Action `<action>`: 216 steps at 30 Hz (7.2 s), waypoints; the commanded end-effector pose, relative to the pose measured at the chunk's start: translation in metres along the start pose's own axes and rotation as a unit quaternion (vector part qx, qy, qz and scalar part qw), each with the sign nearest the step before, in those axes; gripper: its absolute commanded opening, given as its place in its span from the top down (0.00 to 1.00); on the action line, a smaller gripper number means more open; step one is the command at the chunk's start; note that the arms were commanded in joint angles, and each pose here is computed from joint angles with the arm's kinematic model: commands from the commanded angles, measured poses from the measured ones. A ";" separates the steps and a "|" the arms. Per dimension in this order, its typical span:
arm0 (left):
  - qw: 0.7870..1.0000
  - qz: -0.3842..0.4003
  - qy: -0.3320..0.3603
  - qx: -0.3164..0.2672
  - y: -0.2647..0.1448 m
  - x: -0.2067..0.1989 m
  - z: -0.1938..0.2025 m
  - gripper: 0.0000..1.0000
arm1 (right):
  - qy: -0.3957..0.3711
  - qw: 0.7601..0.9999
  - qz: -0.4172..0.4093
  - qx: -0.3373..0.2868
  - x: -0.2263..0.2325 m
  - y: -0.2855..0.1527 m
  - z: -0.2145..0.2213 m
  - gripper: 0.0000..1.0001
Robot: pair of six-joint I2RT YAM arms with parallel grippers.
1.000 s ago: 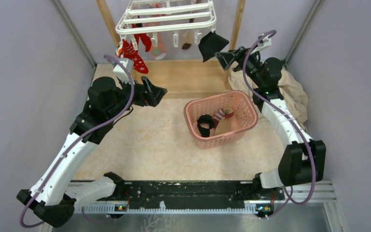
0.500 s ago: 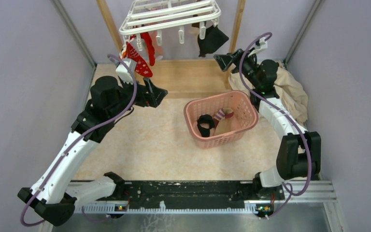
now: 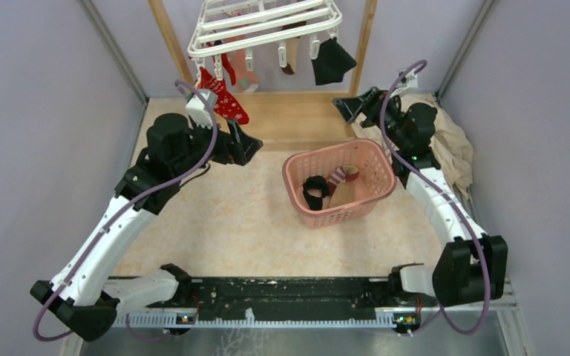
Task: Remove the socks clipped to the hanger
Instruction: Remove the sock from the hanger.
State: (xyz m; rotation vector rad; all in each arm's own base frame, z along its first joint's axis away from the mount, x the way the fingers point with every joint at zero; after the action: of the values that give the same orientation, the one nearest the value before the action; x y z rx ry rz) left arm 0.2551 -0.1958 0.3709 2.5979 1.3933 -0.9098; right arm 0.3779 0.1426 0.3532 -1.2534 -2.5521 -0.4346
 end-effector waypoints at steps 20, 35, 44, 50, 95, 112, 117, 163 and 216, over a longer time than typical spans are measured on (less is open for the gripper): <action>0.999 0.034 0.016 0.027 -0.014 -0.015 0.000 0.01 | 0.128 0.969 -0.019 0.213 0.099 -0.083 0.060 0.02; 0.997 0.047 -0.057 0.026 -0.025 -0.015 0.019 0.01 | 0.072 0.967 0.030 0.244 0.107 -0.160 0.068 0.02; 0.996 0.034 -0.070 0.037 0.003 -0.012 0.030 0.01 | 0.055 0.973 0.007 0.225 0.103 -0.162 0.085 0.02; 0.997 0.014 -0.068 0.027 0.013 -0.026 0.023 0.01 | 0.046 0.964 0.016 0.260 0.093 -0.153 0.098 0.02; 0.999 -0.005 0.008 0.051 0.070 -0.124 0.075 0.01 | 0.025 0.954 -0.011 0.300 0.093 -0.178 0.124 0.02; 0.999 0.017 0.013 0.040 0.080 -0.103 0.055 0.01 | -0.017 0.965 0.067 0.253 0.070 -0.163 0.105 0.02; 0.999 0.026 0.024 0.038 0.065 -0.108 0.040 0.01 | 0.008 0.973 0.076 0.218 0.071 -0.156 0.096 0.02; 0.996 -0.008 0.052 0.067 0.043 -0.041 -0.001 0.01 | -0.046 0.998 -0.002 -0.038 0.029 -0.003 -0.016 0.02; 0.994 -0.031 0.045 0.090 0.034 -0.036 0.003 0.01 | -0.031 0.965 -0.246 -0.082 0.072 0.054 -0.022 0.87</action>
State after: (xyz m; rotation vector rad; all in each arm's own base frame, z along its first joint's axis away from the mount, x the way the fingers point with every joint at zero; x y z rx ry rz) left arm 0.2689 -0.2527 0.3686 2.8166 1.4700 -0.9972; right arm 0.4001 0.2068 0.3892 -0.6394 -2.8450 -0.7153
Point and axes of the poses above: each gripper's point midway between its finger pads, its own y axis out along the fingers, its own x axis along the line the jaws close on, z = x × y, the point moved 3 cm from there along -y, back along the fingers, and after that the axes turned 10 degrees about -y, right-handed, at the moved point
